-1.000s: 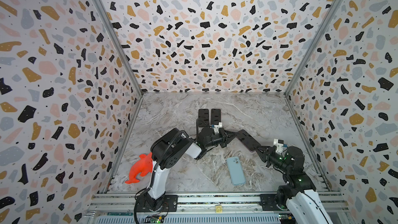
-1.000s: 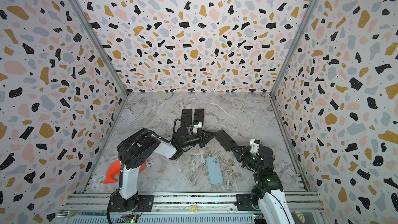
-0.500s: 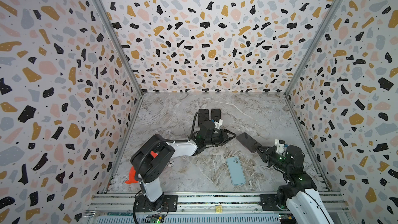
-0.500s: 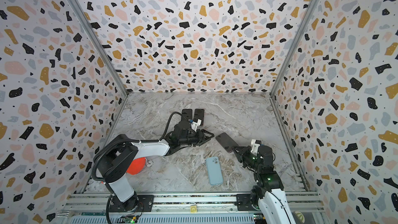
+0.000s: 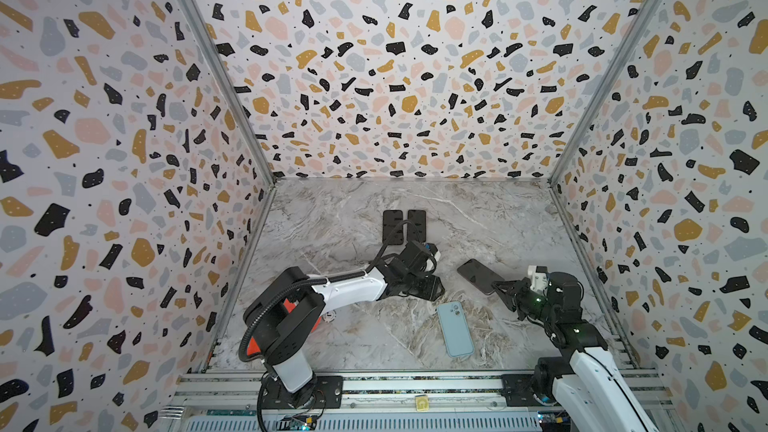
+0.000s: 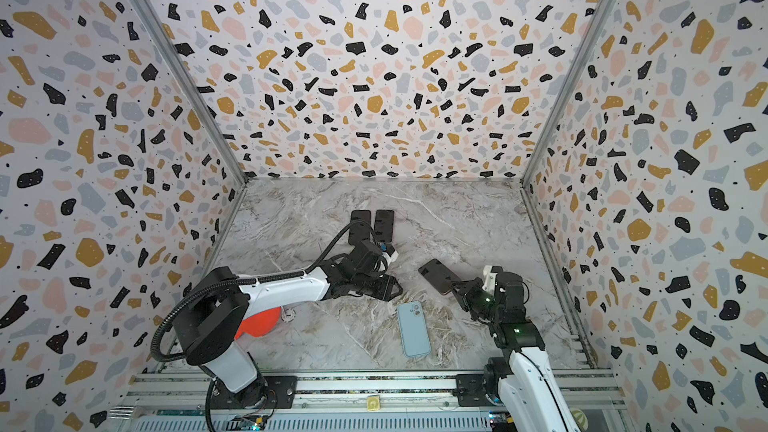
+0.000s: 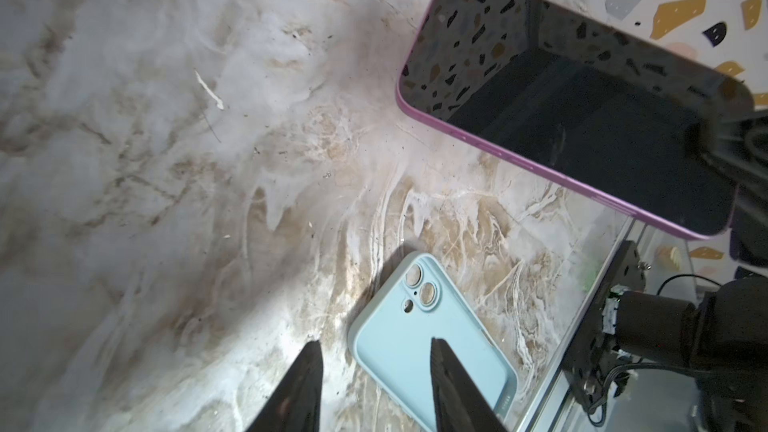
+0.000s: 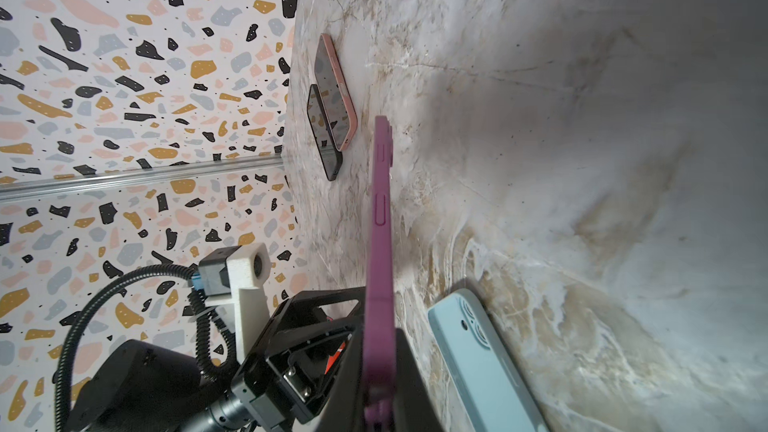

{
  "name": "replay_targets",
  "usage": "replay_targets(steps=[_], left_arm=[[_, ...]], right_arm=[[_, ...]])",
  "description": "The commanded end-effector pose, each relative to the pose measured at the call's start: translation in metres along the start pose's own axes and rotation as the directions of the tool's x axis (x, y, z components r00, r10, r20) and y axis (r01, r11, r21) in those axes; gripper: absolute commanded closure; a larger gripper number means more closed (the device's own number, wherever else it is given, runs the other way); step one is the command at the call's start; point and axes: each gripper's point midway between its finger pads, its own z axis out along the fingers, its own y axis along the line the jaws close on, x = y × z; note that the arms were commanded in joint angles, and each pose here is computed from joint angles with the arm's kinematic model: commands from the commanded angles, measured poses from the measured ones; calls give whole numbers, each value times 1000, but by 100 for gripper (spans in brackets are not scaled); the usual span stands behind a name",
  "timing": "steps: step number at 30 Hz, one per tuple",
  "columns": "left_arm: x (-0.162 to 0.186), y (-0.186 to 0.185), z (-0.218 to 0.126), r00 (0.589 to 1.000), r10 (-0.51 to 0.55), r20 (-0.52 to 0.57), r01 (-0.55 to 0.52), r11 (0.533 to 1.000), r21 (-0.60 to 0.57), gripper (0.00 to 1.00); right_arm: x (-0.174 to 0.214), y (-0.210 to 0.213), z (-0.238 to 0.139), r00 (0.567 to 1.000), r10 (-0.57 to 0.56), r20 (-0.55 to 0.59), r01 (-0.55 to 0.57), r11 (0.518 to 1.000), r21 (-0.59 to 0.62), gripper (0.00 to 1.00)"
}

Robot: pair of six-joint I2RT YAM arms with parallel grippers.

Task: Put the phone into the phone case

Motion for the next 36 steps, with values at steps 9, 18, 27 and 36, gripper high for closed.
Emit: replay_targets(steps=[9, 18, 27, 36], left_arm=[[9, -8, 24, 954, 282, -104, -296, 938, -177, 59], [17, -8, 38, 932, 331, -145, -358, 904, -235, 62], [17, 0, 47, 933, 331, -144, -359, 895, -265, 66], [21, -8, 51, 930, 340, -139, -364, 905, -220, 67]], right_arm=[[-25, 45, -2, 968, -252, 9, 252, 965, -67, 100], [-25, 32, -2, 973, -232, 4, 232, 971, -65, 100], [-24, 27, -3, 975, -223, 0, 222, 973, -63, 100], [-23, 22, -3, 977, -211, -4, 211, 976, -59, 100]])
